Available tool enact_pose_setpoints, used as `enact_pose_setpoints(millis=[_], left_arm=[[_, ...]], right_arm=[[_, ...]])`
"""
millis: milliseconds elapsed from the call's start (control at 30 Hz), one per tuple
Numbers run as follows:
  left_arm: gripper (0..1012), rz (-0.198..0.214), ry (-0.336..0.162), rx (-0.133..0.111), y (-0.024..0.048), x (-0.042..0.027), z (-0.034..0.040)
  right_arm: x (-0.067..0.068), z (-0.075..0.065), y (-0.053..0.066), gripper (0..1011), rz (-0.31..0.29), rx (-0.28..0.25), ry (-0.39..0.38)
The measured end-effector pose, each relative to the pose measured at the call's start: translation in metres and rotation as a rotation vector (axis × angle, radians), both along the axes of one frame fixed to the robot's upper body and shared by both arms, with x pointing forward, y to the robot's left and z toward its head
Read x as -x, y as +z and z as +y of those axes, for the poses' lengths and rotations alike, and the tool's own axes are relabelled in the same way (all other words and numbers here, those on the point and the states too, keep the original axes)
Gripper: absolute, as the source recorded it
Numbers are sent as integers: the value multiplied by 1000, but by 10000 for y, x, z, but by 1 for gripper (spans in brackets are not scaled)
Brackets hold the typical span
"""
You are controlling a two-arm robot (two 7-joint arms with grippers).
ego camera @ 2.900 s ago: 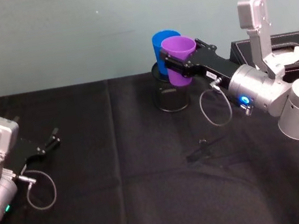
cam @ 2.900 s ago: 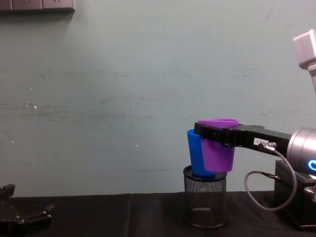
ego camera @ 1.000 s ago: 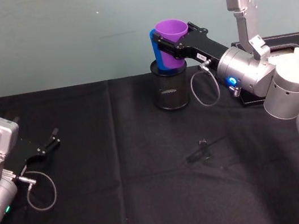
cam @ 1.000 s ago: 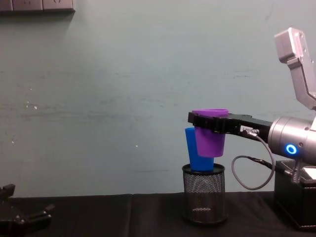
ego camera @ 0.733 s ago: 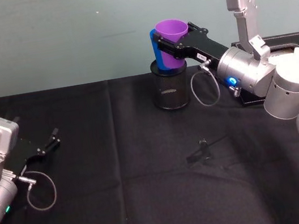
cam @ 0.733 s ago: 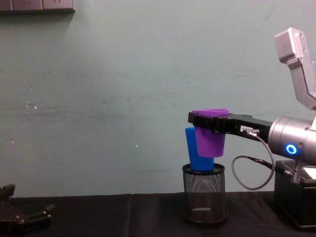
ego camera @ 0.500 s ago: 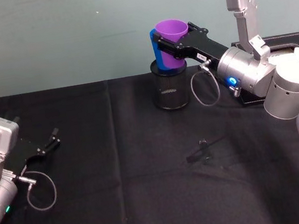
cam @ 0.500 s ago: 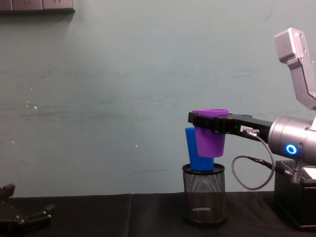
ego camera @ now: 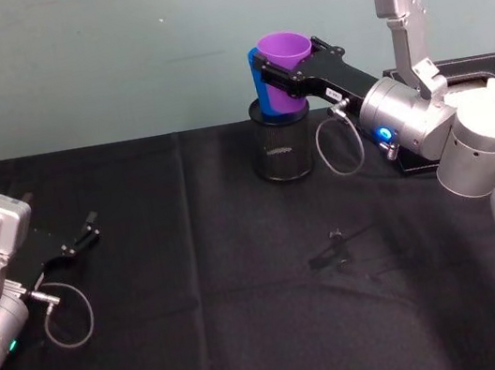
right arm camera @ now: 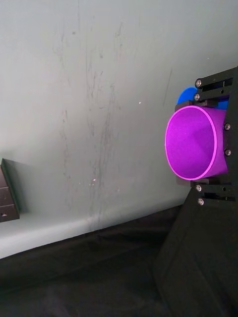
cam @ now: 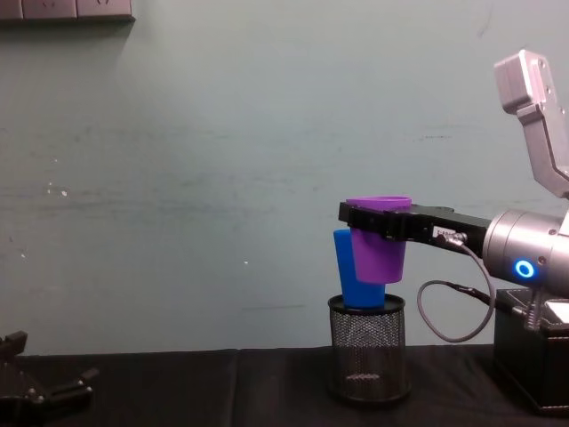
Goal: Pick up one cup with a gripper and tap it against the other cup.
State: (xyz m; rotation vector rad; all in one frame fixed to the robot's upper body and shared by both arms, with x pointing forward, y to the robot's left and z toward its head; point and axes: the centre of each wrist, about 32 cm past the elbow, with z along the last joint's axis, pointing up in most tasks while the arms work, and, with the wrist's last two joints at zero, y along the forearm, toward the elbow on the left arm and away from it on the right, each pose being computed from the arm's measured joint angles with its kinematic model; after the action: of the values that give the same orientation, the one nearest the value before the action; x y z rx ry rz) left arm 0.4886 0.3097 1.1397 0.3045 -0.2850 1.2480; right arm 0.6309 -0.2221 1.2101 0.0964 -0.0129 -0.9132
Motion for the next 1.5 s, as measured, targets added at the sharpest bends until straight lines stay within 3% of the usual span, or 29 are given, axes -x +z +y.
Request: enact_pose_setpoints(millis=[1500], left_arm=[[1000,0,0,0,0,0,0]], right_arm=[[0,0,0,754,0,0,0]])
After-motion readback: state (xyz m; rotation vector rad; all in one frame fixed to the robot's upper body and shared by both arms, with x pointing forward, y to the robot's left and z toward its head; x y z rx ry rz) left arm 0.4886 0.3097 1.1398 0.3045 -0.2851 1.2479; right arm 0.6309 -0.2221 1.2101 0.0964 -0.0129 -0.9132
